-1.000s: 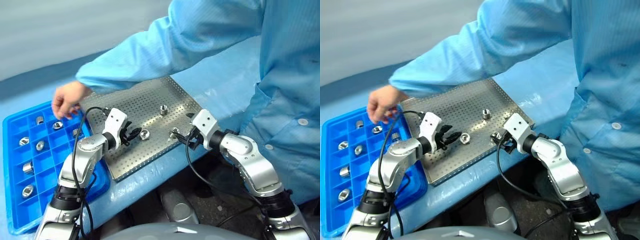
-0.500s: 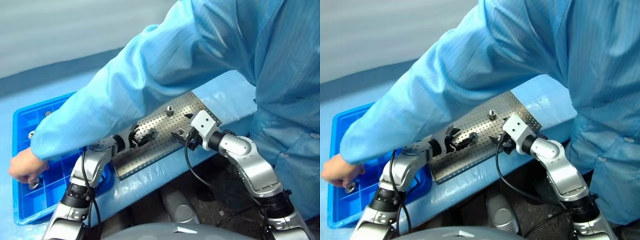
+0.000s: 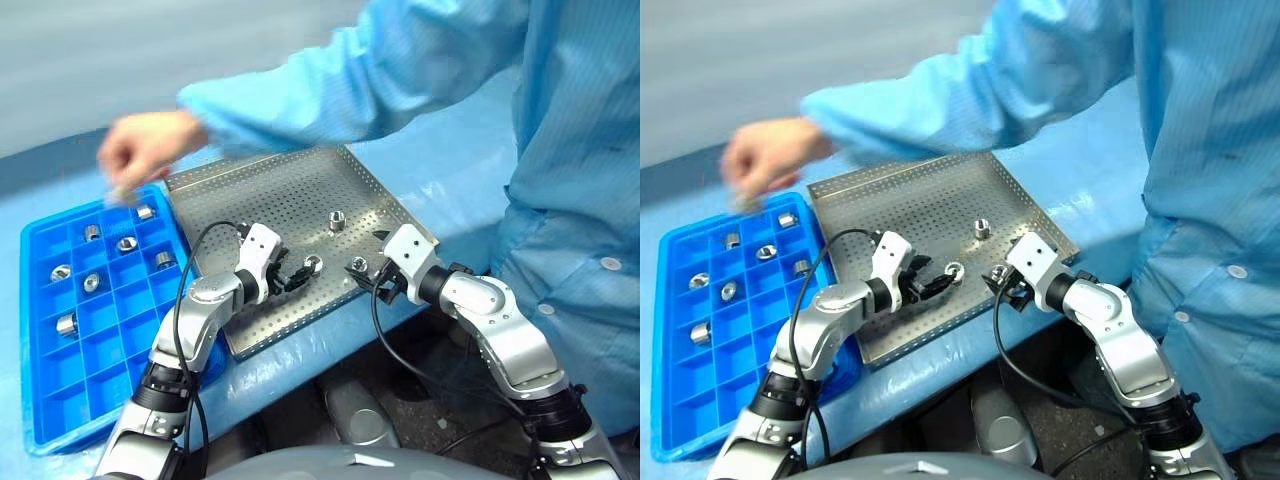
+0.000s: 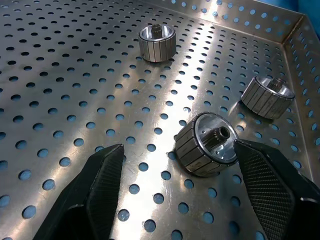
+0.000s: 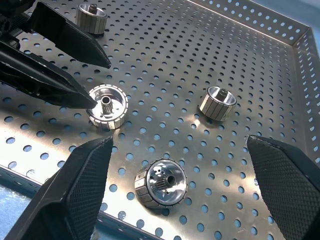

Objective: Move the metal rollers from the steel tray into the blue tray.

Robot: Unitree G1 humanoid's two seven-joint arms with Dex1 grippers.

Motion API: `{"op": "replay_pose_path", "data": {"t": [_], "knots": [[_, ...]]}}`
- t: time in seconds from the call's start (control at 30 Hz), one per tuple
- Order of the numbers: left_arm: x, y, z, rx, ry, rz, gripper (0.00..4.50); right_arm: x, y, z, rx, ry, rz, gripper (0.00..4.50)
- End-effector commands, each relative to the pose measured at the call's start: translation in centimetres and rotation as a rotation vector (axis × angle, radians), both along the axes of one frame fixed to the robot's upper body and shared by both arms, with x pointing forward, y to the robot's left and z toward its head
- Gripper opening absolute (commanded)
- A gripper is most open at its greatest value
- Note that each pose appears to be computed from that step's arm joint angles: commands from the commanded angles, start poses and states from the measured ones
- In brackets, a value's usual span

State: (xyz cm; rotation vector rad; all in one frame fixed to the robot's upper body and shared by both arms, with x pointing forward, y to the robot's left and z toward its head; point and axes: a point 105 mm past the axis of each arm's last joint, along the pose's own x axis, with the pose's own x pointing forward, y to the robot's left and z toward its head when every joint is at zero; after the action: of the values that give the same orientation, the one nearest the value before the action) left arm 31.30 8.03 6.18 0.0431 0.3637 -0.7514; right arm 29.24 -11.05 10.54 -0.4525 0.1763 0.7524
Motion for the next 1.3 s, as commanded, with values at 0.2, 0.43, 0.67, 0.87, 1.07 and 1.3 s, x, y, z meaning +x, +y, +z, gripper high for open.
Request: {"op": "replay_pose_path", "data": {"t": [0.2, 0.43, 0.67, 0.87, 1.07, 1.3], "knots": [[0.2, -1.0, 1.1, -0.069, -0.035, -0.029, 3.81, -0.1, -0.2, 1.2, 0.001, -0.049, -0.004, 4.5], [1.4, -2.0, -0.6, -0.007, -0.009, -0.01, 3.81, -0.3, -0.2, 0.9, -0.025, -0.045, 0.001, 4.5], [1.8, -2.4, -0.7, 0.001, -0.028, 0.005, 3.81, -0.4, -0.3, 0.8, -0.025, -0.039, -0.004, 4.5], [1.4, -1.7, -1.1, 0.04, -0.022, 0.014, 2.28, -0.2, -0.1, 0.8, -0.019, -0.036, -0.003, 4.5], [1.2, -1.4, -0.5, 0.015, -0.042, 0.016, 1.78, -0.1, 0.2, 0.7, -0.016, -0.032, 0.01, 4.5], [1.2, -1.3, 2.4, -0.091, -0.104, 0.031, 1.72, -0.2, 0.6, 0.4, 0.007, -0.002, 0.038, 4.5]]}}
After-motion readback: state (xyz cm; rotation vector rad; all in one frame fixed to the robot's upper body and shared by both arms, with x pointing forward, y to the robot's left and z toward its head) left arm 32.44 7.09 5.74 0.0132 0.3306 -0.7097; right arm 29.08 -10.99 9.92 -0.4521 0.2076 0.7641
